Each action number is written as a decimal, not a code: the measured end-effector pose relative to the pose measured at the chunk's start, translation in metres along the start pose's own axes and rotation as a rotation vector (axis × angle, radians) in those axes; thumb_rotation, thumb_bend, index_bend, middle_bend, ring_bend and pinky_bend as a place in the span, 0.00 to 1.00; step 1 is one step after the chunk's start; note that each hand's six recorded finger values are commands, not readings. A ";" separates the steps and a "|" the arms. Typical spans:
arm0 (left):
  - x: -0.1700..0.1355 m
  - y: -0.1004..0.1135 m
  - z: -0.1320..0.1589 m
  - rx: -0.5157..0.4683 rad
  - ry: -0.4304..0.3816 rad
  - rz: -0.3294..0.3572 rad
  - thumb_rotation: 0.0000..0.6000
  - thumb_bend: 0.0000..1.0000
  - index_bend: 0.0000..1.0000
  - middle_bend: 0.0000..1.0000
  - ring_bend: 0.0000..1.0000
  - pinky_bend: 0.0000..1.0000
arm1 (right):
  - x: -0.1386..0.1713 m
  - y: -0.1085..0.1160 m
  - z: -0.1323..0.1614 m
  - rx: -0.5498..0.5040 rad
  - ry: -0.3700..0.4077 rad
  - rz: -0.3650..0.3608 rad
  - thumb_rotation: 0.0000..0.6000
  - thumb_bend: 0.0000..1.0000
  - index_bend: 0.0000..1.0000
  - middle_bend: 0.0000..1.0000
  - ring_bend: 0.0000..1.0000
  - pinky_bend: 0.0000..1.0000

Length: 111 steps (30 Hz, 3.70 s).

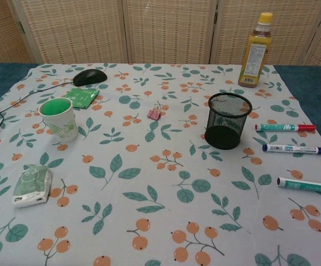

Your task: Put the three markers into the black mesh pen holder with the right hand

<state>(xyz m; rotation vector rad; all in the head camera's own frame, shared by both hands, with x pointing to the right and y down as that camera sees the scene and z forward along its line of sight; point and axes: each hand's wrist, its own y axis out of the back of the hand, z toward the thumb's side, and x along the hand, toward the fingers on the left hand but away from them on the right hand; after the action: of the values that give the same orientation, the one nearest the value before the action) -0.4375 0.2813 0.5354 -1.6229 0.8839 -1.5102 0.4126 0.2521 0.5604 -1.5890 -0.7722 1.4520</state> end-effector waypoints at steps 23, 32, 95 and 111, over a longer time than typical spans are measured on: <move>0.005 0.006 0.001 -0.047 -0.029 0.009 1.00 0.45 0.02 0.07 0.06 0.22 | -0.047 -0.029 0.059 0.007 0.139 0.155 1.00 0.27 0.34 0.04 0.00 0.00; -0.001 0.016 -0.003 -0.084 -0.040 0.030 1.00 0.45 0.02 0.07 0.06 0.22 | -0.064 -0.043 0.082 0.033 0.087 0.202 1.00 0.27 0.37 0.04 0.00 0.00; -0.006 0.033 -0.017 -0.123 -0.033 0.089 1.00 0.45 0.03 0.07 0.06 0.22 | -0.108 -0.029 0.126 -0.124 0.004 0.146 1.00 0.33 0.62 0.15 0.00 0.00; -0.003 0.031 -0.019 -0.135 -0.024 0.067 1.00 0.45 0.03 0.07 0.06 0.22 | -0.175 0.049 0.187 -0.618 0.096 -0.017 1.00 0.33 0.62 0.15 0.00 0.00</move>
<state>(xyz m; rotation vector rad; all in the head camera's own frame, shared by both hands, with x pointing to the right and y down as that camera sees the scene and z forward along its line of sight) -0.4564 0.2672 0.5079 -1.6866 1.0365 -1.4086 0.1989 0.1083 0.6025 -2.0793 -1.2543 1.1686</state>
